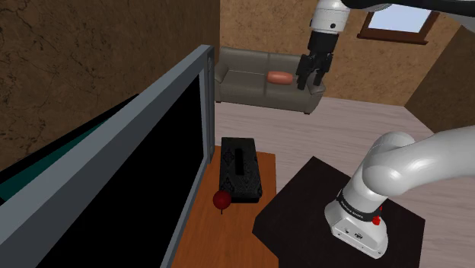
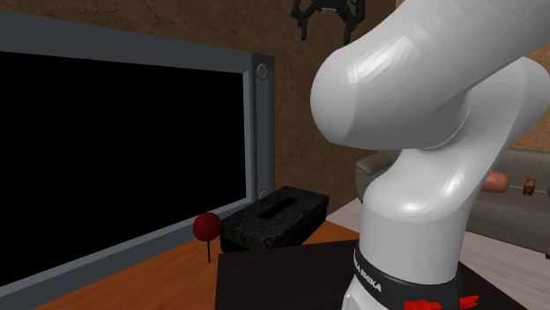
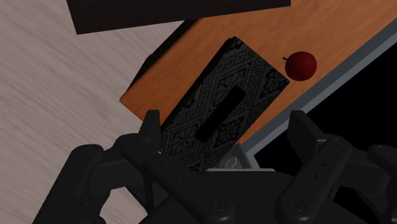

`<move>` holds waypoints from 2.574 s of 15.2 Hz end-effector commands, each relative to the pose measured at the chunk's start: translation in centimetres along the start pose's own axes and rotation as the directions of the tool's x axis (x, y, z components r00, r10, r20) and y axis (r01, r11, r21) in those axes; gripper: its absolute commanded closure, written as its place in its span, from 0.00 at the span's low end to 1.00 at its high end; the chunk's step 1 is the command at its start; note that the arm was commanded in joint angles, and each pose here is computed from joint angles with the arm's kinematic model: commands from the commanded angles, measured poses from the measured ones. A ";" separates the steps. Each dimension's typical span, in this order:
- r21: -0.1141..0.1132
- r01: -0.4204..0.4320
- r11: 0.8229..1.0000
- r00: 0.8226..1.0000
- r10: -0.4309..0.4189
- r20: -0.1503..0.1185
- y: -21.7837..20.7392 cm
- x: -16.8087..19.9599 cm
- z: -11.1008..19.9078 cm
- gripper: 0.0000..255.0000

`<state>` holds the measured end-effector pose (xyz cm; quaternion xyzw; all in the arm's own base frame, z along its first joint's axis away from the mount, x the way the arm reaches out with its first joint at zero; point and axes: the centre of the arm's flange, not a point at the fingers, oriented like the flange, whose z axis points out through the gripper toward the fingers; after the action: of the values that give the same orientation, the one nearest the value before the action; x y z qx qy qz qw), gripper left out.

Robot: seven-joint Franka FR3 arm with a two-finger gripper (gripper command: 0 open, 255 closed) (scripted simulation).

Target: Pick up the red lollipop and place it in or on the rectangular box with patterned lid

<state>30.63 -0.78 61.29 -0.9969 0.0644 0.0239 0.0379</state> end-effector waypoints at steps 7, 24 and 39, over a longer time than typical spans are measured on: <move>0.001 -0.025 1.000 0.999 0.025 -0.021 -4.0 -0.1 6.8 0.00; 0.006 -0.095 0.995 0.992 0.095 -0.079 -15.4 1.1 26.1 0.00; 0.015 -0.157 0.988 0.979 0.157 -0.129 -25.4 3.7 43.0 0.00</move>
<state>35.61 26.20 21.59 -0.9881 0.1457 -0.0354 0.0342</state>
